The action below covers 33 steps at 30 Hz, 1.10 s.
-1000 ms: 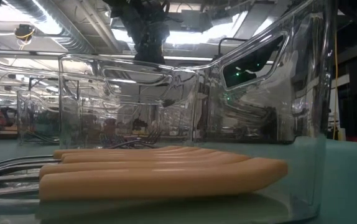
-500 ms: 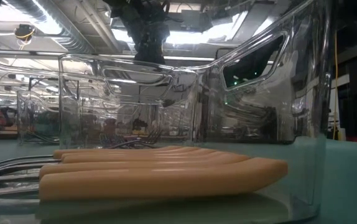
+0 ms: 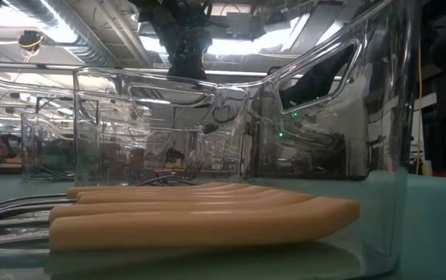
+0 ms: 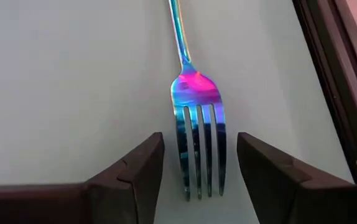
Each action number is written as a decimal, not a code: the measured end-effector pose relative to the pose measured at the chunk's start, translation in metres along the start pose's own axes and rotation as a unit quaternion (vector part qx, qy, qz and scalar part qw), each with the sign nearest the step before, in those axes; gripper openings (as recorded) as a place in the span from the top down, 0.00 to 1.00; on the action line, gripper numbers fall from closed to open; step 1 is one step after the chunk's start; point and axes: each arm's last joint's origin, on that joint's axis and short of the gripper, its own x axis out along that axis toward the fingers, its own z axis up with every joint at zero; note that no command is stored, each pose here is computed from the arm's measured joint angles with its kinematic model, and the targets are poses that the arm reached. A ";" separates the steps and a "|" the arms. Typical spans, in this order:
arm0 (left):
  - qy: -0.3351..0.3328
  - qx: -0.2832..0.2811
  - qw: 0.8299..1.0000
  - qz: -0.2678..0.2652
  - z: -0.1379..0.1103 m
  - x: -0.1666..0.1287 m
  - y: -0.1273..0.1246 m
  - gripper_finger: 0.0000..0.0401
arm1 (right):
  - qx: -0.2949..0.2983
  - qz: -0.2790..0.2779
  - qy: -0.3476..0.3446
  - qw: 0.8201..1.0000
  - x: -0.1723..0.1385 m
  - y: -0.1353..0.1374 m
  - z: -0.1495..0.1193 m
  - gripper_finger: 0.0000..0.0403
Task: Sort silverware by color (type)
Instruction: Put the blue fork into the center transparent bin
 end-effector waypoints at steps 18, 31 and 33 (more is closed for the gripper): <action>0.001 -0.001 1.000 0.001 0.000 0.000 0.000 0.57 | -0.011 0.008 0.011 1.000 -0.001 0.002 -0.001 0.82; 0.002 0.000 1.000 0.001 0.000 0.000 0.000 0.57 | 0.002 0.074 0.044 0.996 -0.017 0.015 -0.002 0.82; 0.002 -0.001 1.000 -0.002 0.000 0.000 0.000 0.57 | -0.001 0.092 0.033 0.995 -0.019 0.019 0.002 0.82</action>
